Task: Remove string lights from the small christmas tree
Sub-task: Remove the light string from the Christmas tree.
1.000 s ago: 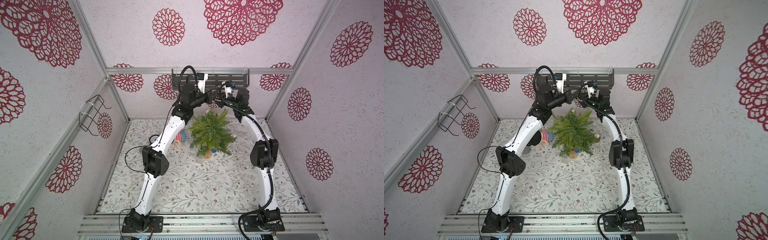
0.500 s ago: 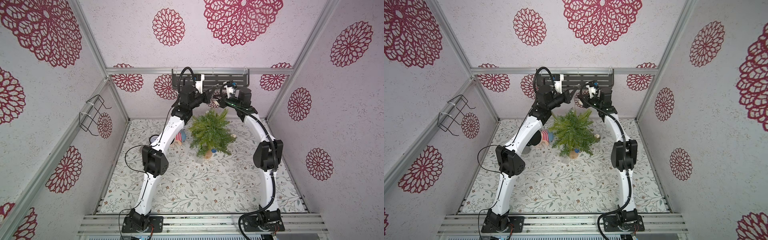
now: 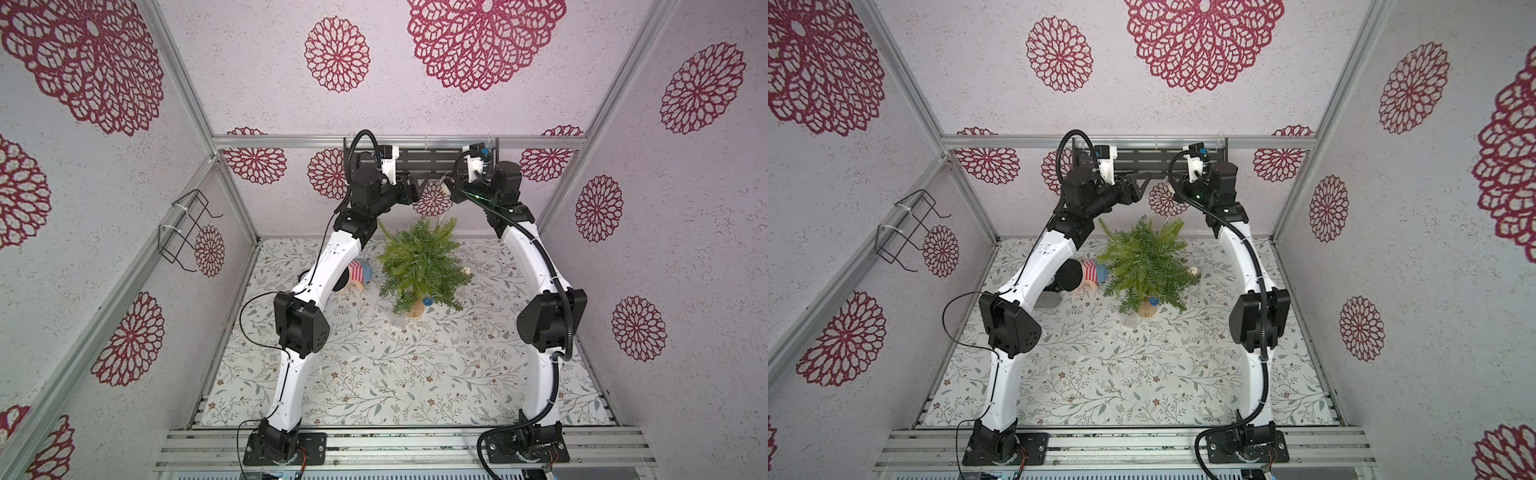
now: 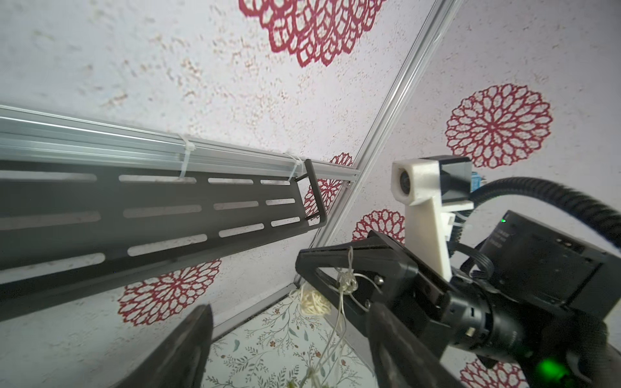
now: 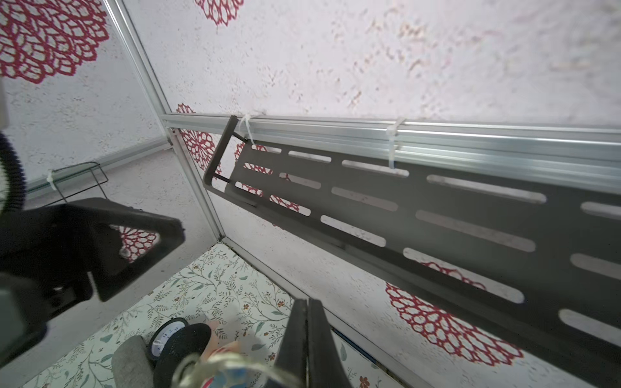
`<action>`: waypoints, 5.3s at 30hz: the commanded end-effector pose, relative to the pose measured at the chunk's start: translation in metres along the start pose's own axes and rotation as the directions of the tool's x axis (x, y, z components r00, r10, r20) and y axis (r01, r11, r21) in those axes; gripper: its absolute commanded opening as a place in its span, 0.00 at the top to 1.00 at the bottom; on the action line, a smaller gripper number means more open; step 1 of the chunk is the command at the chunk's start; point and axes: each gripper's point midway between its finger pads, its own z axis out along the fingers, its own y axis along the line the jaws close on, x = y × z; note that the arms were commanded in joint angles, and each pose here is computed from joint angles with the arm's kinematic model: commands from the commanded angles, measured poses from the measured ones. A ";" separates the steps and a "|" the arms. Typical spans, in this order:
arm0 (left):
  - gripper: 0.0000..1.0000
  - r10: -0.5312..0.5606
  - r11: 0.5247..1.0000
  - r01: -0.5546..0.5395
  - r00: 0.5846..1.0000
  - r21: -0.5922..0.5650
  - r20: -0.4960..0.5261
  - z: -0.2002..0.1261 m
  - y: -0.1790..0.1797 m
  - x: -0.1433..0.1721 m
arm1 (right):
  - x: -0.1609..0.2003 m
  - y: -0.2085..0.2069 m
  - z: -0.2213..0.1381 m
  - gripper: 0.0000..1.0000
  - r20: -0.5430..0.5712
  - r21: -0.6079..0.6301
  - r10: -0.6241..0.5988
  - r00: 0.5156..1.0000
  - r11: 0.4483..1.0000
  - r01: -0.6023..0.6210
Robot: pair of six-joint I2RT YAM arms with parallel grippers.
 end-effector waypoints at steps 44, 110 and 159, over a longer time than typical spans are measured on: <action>0.21 -0.256 0.936 0.213 0.958 -0.281 -0.128 -0.275 -0.023 0.050 | -0.088 -0.061 -0.140 1.00 0.009 0.600 -0.102 0.995 0.796 0.076; 0.19 -0.368 0.924 0.325 0.899 -0.199 -0.236 -0.319 -0.055 0.159 | 0.030 0.013 -0.305 1.00 -0.233 0.818 0.107 0.967 0.558 0.135; 0.19 -0.450 0.884 0.382 0.854 -0.270 -0.261 -0.303 -0.034 0.191 | 0.310 0.022 -0.321 0.45 -0.194 0.814 0.652 0.733 0.523 -0.251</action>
